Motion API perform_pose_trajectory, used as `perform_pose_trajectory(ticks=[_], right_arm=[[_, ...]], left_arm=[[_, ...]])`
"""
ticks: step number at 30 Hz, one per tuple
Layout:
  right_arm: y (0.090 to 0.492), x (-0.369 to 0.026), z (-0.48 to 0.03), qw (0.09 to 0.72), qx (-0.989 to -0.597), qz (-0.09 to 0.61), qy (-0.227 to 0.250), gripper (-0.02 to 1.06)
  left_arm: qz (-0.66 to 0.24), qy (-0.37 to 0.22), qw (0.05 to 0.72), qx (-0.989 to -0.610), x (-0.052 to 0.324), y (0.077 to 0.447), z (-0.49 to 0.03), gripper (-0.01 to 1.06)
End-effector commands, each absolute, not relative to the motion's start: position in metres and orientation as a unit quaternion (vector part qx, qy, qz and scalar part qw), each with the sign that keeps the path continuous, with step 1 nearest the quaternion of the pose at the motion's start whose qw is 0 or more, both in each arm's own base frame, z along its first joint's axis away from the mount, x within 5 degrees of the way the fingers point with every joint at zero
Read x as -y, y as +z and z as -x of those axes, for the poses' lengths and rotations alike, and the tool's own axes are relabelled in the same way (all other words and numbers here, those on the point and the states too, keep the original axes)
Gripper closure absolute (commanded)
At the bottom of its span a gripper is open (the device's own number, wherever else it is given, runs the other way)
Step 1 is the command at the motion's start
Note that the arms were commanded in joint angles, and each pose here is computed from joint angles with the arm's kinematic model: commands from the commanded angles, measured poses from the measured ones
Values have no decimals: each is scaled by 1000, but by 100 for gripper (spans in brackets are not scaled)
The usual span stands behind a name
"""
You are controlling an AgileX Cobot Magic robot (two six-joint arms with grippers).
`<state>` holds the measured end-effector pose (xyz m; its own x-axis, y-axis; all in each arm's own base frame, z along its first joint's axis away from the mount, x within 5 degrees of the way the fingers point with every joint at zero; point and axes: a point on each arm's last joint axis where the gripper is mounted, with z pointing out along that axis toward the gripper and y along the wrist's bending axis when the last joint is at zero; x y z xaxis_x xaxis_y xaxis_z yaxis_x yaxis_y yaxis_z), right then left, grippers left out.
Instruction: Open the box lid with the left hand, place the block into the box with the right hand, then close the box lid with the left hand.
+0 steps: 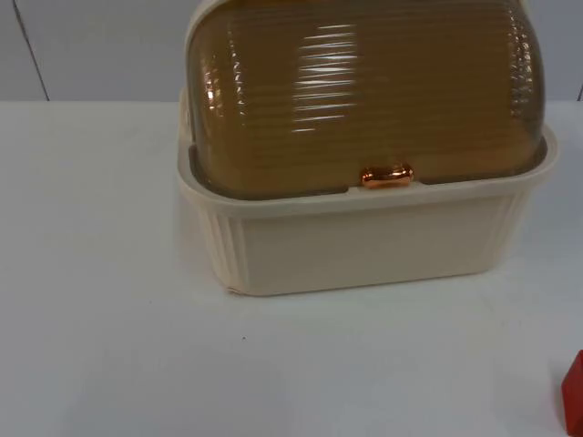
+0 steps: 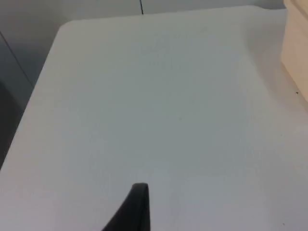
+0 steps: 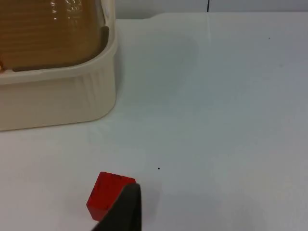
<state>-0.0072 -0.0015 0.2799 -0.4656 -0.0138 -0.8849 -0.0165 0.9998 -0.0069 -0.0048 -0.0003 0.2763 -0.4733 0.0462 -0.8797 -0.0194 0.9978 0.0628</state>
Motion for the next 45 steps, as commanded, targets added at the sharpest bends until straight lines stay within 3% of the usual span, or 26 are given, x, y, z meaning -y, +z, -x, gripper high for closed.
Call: perform_pose_trajectory(ticks=[1, 5, 10, 16, 27, 37, 45], right_arm=[[283, 2, 8, 526, -850, 9, 0, 0], [304, 2, 2, 543, -840, 6, 2, 0], [338, 3, -17, 564, -826, 7, -7, 0], [368, 7, -59, 567, -823, 0, -38, 0], [378, 3, -126, 533, -846, -27, -13, 0], [373, 3, -135, 516, -856, -26, -15, 0], [373, 3, -135, 515, -857, -25, -17, 0]], left_arm=[[-1, 34, 536, -843, -1, 284, 6, 0], [31, 48, 590, -805, -6, 305, 3, 0], [34, 44, 601, -797, -7, 321, -18, 0], [38, 36, 586, -809, -8, 344, -53, 0], [39, 31, 546, -836, -11, 400, -128, 0], [17, 31, 410, -911, -10, 360, -190, 0], [-166, -7, 327, -930, 49, 334, -205, 0]])
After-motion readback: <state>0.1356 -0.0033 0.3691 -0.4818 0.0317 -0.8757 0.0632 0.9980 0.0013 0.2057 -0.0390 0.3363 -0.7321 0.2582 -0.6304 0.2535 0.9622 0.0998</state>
